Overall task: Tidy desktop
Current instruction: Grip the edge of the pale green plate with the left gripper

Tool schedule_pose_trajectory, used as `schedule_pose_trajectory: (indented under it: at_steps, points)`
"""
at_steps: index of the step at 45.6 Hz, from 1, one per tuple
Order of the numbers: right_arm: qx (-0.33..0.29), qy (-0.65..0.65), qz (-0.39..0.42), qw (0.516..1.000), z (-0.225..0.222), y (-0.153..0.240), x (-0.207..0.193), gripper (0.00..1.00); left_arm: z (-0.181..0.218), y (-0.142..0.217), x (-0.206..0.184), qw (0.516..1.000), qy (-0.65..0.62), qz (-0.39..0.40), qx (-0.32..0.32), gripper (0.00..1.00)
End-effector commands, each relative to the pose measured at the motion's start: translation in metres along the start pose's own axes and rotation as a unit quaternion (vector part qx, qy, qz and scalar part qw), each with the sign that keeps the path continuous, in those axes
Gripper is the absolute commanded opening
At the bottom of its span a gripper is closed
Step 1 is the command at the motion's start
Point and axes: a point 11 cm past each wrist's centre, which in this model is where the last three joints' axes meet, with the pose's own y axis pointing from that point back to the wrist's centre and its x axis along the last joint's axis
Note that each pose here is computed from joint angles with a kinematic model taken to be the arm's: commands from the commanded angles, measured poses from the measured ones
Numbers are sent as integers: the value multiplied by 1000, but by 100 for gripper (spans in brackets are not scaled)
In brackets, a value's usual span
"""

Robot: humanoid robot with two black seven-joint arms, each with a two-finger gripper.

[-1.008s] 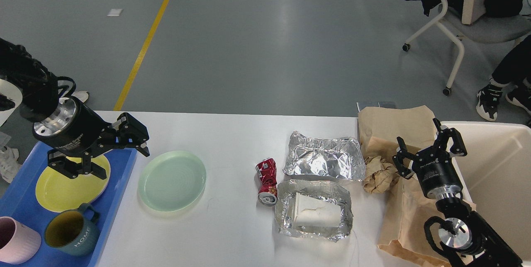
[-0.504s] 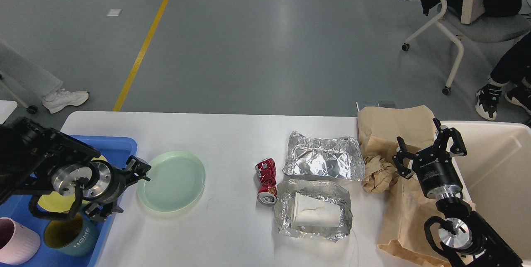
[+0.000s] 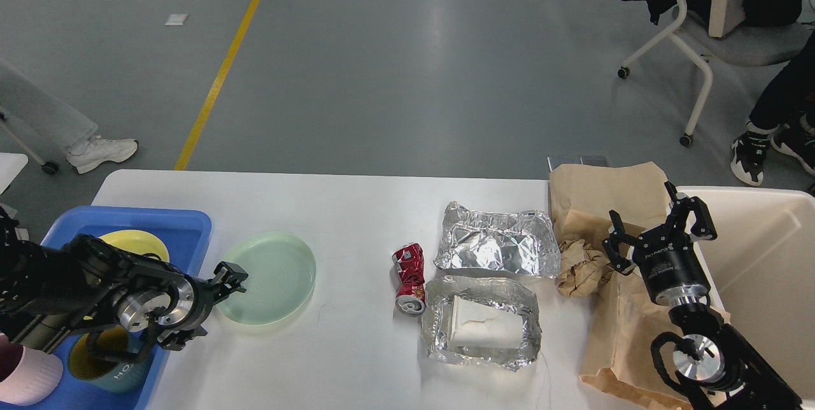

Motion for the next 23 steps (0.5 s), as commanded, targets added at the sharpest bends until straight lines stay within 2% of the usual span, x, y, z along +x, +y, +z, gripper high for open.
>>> schedule_pose_trajectory:
  at_steps: [1,4,7,12,16,23]
  points:
    - [0,0,0,1000,0,0,0,100,5,-3,-3,1000,-3,-1,-5,95]
    - [0,0,0,1000,0,0,0,100,6,-3,-1,1000,-4,3,-7,92]
    - [0,0,0,1000,0,0,0,100,7,-2,1,1000,-5,4,-8,86]
    - [0,0,0,1000,0,0,0,100,6,-2,1,1000,-8,4,-4,69]
    - [0,0,0,1000,0,0,0,100,5,-3,-1,1000,-11,2,-3,67]
    - [0,0,0,1000,0,0,0,100,3,-4,-2,1000,-9,1,-2,56]
